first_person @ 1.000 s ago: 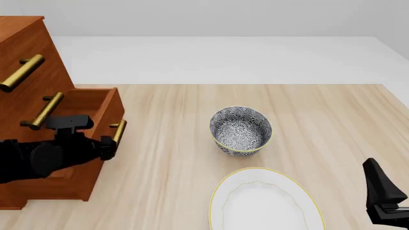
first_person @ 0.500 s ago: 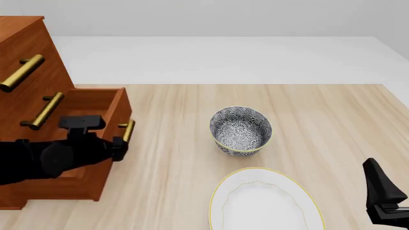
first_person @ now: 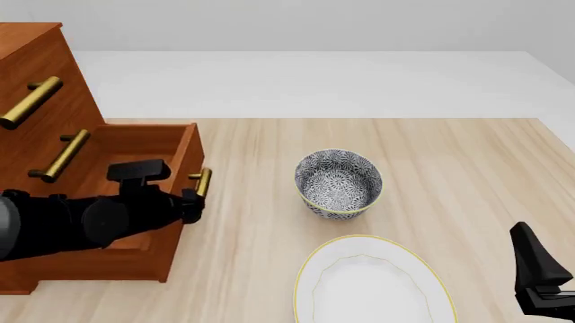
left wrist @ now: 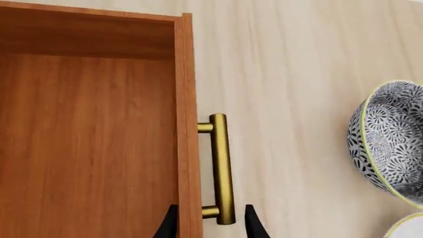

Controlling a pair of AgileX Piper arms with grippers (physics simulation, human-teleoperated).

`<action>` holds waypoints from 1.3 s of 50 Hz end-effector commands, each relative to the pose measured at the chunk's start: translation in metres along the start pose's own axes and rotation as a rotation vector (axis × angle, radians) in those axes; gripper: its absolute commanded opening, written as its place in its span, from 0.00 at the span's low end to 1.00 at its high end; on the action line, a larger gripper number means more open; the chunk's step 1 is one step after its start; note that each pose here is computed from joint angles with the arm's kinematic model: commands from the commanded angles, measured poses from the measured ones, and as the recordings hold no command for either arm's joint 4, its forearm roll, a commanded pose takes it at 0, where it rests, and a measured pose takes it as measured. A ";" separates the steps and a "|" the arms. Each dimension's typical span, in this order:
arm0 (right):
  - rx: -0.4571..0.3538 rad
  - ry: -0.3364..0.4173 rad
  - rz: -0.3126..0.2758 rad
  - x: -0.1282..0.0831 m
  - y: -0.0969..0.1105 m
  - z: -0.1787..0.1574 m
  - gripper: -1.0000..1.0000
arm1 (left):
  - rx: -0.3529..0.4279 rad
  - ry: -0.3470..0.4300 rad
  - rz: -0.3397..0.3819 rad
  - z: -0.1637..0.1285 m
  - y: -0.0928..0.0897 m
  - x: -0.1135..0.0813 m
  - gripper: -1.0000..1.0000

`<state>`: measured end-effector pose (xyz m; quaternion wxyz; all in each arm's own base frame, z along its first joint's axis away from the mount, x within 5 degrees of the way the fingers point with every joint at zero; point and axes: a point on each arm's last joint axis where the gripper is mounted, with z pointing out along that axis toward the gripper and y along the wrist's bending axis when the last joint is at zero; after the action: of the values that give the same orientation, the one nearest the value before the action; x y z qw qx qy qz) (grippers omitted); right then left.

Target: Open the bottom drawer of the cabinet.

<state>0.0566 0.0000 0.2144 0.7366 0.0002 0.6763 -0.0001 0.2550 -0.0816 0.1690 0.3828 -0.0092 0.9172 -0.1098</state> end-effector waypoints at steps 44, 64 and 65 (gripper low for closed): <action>0.000 0.000 0.000 0.000 0.000 0.000 1.00 | 0.139 0.303 0.232 0.008 -0.049 0.087 1.00; 0.000 0.000 0.000 0.000 0.000 0.000 1.00 | 0.166 0.029 0.289 -0.080 -0.046 -0.009 1.00; 0.000 0.000 0.000 0.000 0.000 0.000 1.00 | 0.164 0.020 0.300 -0.084 -0.045 -0.011 1.00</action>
<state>0.0566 0.0000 0.2143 0.7366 0.0001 0.6763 -0.0001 0.2345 -0.0856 0.1981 0.3768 0.0476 0.9173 -0.1198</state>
